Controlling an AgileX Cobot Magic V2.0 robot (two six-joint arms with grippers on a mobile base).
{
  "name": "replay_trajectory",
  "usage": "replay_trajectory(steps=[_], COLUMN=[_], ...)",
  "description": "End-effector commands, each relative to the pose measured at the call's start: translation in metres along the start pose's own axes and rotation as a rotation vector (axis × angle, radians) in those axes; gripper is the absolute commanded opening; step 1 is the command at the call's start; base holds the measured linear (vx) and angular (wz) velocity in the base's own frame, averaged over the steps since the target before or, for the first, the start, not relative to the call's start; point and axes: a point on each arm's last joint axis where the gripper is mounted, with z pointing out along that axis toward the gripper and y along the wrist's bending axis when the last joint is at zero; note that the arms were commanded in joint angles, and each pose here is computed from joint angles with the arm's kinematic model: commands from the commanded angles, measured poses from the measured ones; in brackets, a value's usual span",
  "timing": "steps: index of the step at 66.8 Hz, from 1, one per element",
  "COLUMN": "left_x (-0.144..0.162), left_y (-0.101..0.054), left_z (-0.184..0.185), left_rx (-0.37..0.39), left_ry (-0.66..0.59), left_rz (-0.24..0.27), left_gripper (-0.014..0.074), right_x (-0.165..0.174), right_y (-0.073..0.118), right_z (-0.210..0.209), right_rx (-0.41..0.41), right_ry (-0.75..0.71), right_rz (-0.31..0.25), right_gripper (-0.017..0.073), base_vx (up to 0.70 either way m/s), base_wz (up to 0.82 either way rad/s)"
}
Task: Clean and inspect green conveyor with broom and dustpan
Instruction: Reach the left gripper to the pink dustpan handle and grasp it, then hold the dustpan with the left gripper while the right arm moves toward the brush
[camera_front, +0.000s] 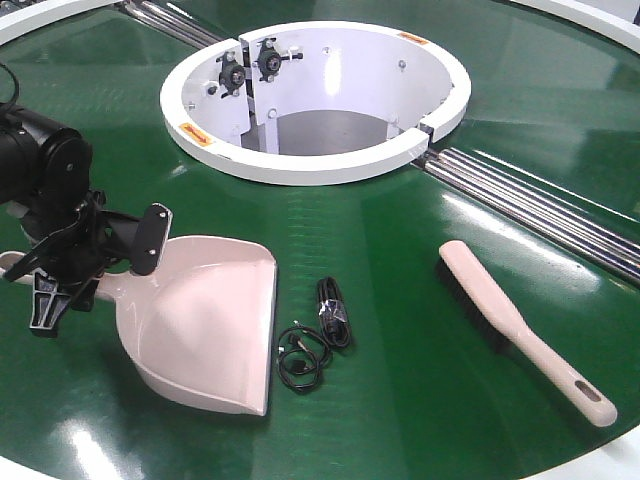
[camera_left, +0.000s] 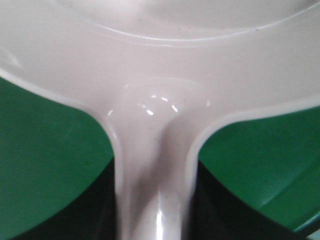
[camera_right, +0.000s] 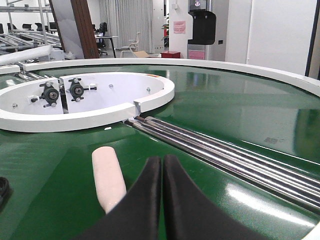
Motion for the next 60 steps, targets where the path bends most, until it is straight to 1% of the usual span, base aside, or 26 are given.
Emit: replay_trajectory(steps=[1, 16, 18, 21, 26, 47, 60], left_x=[0.004, 0.003, 0.003, 0.004, 0.005, 0.006, 0.009], left_y=[0.002, 0.003, 0.003, 0.003, 0.004, 0.003, -0.005], left_z=[-0.021, -0.014, -0.013, -0.012, -0.011, -0.010, -0.011], left_rx=[-0.066, -0.036, -0.034, -0.034, -0.036, -0.025, 0.064], left_ry=[-0.006, 0.012, 0.018, 0.028, 0.051, 0.063, 0.098], left_rz=[-0.024, -0.035, -0.044, -0.070, -0.086, -0.084, -0.088], left_gripper=[-0.0007, -0.0007, -0.0007, -0.0007, -0.0007, -0.0007, -0.0007], right_x=[-0.006, -0.006, -0.006, -0.006, -0.006, -0.006, -0.006], right_y=[0.001, 0.001, 0.001, 0.001, 0.001, 0.001, 0.001], right_z=[-0.001, -0.001, -0.001, -0.001, -0.001, -0.001, -0.001], right_rx=[-0.007, -0.007, -0.007, -0.007, -0.007, -0.007, -0.007], right_ry=[-0.081, -0.081, -0.081, -0.081, -0.081, -0.081, -0.081], right_rz=[-0.013, -0.013, -0.013, -0.013, -0.013, -0.013, -0.013], right_gripper=[-0.0008, -0.0008, -0.0008, -0.0008, -0.0008, -0.0008, -0.0008], base_vx=[0.00, 0.00, 0.00, 0.00, 0.00, 0.00, 0.00], base_wz=[0.00, 0.00, 0.00, 0.00, 0.00, 0.00, 0.00])
